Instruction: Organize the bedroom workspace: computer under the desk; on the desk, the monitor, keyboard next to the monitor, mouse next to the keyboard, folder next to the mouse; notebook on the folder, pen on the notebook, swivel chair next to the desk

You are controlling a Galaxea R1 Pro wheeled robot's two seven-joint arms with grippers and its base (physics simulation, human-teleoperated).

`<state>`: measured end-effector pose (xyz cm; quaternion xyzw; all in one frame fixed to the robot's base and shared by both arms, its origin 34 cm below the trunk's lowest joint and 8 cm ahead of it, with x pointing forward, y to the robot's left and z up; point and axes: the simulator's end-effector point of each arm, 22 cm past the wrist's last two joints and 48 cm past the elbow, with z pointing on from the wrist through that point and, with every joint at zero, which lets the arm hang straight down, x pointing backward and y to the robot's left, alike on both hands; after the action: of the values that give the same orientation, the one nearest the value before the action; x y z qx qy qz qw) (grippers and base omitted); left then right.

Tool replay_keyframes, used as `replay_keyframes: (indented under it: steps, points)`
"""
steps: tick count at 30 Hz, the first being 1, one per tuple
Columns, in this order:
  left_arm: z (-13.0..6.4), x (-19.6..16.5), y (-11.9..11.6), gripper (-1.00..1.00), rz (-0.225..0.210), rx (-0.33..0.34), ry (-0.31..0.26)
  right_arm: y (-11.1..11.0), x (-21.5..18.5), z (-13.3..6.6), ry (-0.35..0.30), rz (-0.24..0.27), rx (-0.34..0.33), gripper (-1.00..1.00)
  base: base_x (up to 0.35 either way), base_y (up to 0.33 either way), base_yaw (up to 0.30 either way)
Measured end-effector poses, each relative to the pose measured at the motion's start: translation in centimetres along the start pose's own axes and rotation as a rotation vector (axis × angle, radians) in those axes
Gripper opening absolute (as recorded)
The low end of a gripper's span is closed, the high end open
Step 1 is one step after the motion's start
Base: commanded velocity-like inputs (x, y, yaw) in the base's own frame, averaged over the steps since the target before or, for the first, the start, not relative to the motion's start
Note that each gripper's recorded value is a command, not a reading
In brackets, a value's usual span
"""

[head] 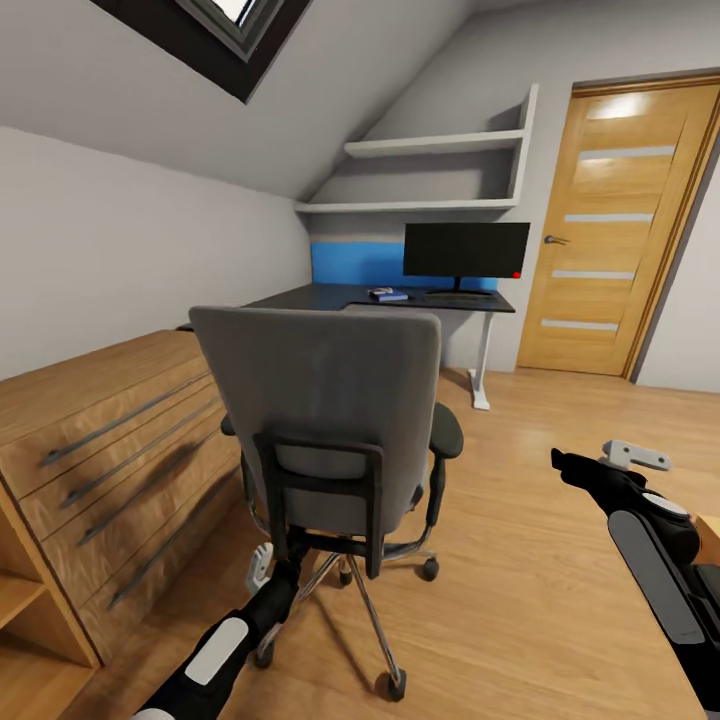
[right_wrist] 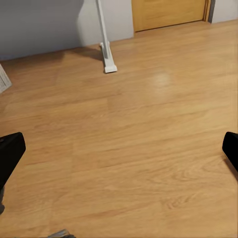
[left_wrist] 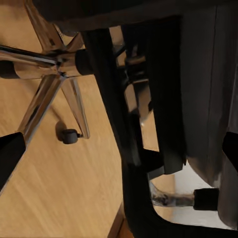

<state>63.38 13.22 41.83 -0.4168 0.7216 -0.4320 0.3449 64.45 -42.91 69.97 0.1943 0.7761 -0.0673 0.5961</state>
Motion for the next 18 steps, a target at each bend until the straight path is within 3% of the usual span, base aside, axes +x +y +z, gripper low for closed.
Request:
replay_keyframes:
  steps: [7,18]
  points:
    - [0.2,0.8,-0.1,1.0,-0.003,0.001,0.009,0.0,0.0,0.0,0.0,0.0,0.0,1.0,0.255,-0.094,0.0]
    - [0.3,1.5,-0.3,1.0,-0.006,0.003,0.014,0.0,0.0,0.0,0.0,0.0,0.001,1.0,0.026,-0.012,0.0]
